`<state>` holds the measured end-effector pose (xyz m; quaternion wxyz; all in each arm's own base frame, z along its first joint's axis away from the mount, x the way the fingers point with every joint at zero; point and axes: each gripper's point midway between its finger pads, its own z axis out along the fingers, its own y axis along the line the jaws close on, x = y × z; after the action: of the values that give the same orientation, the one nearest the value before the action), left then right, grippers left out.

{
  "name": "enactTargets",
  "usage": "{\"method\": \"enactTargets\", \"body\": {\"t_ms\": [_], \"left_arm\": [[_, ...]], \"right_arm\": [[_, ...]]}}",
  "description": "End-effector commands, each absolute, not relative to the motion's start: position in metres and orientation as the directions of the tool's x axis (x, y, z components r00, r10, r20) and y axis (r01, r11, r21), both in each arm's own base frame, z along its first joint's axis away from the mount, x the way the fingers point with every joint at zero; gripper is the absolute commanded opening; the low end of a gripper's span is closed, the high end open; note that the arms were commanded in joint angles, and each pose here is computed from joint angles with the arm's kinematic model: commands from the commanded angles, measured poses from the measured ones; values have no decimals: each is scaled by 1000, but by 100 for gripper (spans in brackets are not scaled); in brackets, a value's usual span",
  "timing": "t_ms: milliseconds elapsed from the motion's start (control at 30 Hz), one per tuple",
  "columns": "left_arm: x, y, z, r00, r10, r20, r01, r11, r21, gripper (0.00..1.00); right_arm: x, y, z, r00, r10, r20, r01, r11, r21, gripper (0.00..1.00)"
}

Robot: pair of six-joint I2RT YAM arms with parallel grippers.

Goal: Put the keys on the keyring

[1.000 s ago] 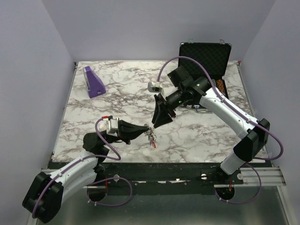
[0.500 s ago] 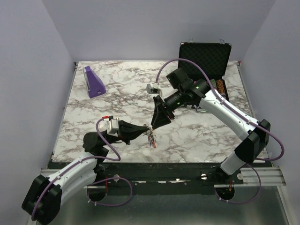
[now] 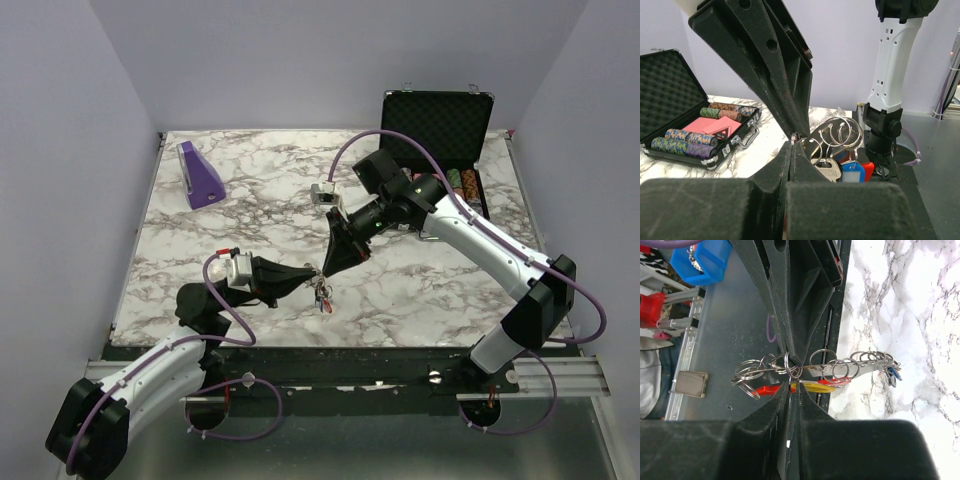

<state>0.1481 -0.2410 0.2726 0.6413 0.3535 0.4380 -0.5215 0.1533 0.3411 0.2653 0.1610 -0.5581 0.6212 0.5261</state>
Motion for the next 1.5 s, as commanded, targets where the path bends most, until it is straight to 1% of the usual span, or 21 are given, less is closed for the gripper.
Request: {"method": "enactTargets", "body": {"t_ms": [0, 67, 100, 267, 500, 733, 967, 1133, 1267, 1400, 1467], "left_arm": [[152, -237, 287, 128, -379, -916, 970, 242, 35, 0], [152, -237, 287, 133, -380, -916, 968, 248, 38, 0], [153, -236, 289, 139, -384, -913, 966, 255, 39, 0], [156, -231, 297, 170, -408, -897, 954, 296, 46, 0], [158, -229, 315, 197, -449, -871, 948, 314, 53, 0], [161, -230, 318, 190, -467, -863, 948, 316, 37, 0], [159, -230, 310, 177, -465, -867, 951, 309, 28, 0], [155, -230, 304, 163, -459, -873, 956, 291, 26, 0], [151, -231, 297, 147, -444, -884, 963, 268, 26, 0], [143, -236, 286, 118, -405, -907, 976, 217, 30, 0], [139, -238, 281, 103, -386, -917, 981, 190, 30, 0]], "right_arm": [[150, 340, 272, -310, -513, -800, -876, -174, 450, 10], [150, 340, 272, -310, -513, -801, -876, -173, 450, 2], [150, 340, 272, -311, -513, -800, -876, -171, 451, 1], [147, 338, 266, -324, -518, -791, -869, -168, 466, 1], [142, 340, 259, -331, -522, -786, -858, -181, 482, 1], [132, 348, 249, -345, -528, -776, -831, -213, 514, 1], [134, 351, 251, -333, -525, -783, -840, -212, 499, 12], [135, 349, 254, -327, -521, -789, -845, -212, 490, 29], [138, 344, 264, -282, -514, -810, -870, -218, 442, 35], [145, 334, 279, -227, -489, -843, -894, -239, 379, 42], [145, 331, 285, -202, -482, -852, -898, -256, 358, 51]]}}
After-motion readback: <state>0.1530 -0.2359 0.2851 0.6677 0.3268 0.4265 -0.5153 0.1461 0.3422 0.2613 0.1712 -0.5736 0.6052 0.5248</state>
